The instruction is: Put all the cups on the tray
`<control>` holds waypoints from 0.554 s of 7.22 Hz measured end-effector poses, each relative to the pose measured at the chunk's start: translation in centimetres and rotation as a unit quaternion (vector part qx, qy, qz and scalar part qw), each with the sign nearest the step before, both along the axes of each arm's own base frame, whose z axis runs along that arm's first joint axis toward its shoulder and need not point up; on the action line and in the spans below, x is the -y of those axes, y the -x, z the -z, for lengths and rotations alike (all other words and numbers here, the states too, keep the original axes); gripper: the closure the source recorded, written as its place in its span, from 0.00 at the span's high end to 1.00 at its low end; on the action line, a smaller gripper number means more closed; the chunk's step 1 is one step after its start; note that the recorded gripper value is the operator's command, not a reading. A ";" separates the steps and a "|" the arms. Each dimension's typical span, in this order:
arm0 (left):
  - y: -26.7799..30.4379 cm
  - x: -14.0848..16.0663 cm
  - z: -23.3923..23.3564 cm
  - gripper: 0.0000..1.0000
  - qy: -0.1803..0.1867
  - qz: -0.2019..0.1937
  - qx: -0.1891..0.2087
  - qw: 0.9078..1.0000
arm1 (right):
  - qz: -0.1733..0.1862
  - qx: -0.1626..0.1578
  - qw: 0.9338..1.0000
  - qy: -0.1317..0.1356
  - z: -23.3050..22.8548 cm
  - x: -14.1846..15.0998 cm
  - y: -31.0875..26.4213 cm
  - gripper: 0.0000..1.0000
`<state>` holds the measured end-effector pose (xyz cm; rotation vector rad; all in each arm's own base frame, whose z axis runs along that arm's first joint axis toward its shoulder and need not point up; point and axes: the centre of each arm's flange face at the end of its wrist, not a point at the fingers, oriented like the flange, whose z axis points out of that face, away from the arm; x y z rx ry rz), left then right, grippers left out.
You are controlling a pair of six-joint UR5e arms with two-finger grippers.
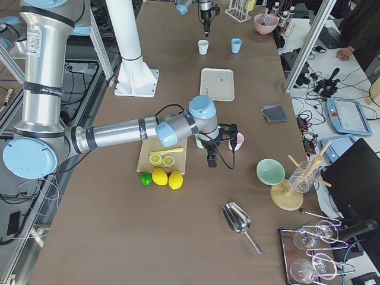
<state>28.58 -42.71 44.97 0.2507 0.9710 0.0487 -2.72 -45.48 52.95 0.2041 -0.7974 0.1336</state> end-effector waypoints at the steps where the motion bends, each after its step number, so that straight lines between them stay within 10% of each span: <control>1: -1.4 -0.5 -0.4 0.60 0.000 -0.003 0.007 1.000 | 0.000 0.000 1.000 0.000 0.0 0.0 0.0 1.00; 4: -4.0 -1.7 -1.9 0.00 -0.007 -0.018 0.029 0.999 | 0.002 -0.001 1.000 0.000 -0.2 -0.1 0.0 1.00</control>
